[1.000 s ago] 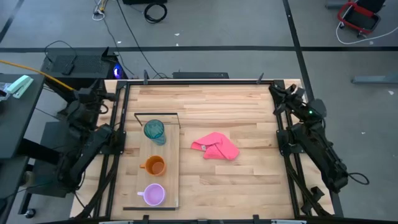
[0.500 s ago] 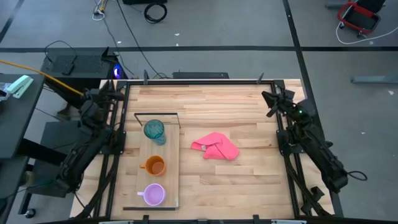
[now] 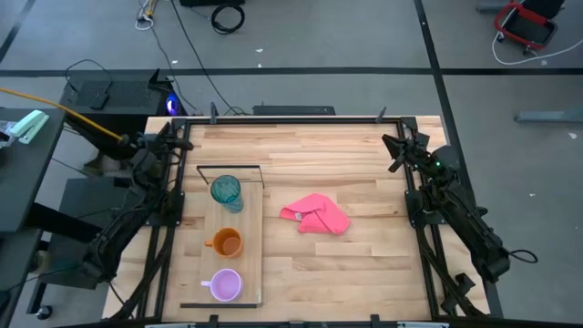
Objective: Stack small to large cups/mugs on shelf
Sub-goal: Return to Home Position
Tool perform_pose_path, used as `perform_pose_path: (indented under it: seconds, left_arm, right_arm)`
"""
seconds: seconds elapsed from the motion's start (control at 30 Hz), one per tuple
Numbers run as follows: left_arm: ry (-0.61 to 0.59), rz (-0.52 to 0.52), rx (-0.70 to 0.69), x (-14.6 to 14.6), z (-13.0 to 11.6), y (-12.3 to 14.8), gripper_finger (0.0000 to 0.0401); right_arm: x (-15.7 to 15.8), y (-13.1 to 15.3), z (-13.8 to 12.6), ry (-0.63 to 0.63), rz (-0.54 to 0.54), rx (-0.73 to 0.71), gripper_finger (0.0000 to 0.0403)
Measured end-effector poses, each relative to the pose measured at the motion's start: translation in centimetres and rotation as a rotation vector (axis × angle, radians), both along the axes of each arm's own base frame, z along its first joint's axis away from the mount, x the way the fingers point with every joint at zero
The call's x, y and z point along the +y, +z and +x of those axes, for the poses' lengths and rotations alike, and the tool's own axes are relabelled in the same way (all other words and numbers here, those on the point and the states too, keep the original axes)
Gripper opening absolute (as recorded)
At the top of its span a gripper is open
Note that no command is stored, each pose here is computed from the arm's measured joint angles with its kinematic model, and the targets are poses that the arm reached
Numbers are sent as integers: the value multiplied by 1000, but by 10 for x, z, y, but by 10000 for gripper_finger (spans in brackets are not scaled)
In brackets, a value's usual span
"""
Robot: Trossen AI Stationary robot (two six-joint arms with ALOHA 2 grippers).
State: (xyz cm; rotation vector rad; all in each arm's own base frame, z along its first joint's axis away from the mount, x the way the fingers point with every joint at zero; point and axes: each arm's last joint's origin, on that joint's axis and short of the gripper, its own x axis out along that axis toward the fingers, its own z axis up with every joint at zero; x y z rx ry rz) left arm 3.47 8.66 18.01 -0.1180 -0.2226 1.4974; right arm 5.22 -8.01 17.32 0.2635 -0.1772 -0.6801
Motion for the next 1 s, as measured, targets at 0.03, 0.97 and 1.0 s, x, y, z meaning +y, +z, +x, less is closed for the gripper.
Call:
perform_pose_path:
  seconds: [0.03, 0.97, 1.0]
  left_arm:
    - [0, -4, 2, 0, 0, -2, 85]
    - [4, -35, 101, 3, 2, -9, 85]
    - [4, -35, 102, 3, 2, -9, 83]
  right_arm:
    - [0, 0, 0, -1, -5, 5, 43]
    - [0, 0, 0, 0, -8, 15, 43]
    - [0, 0, 0, 0, -8, 14, 43]
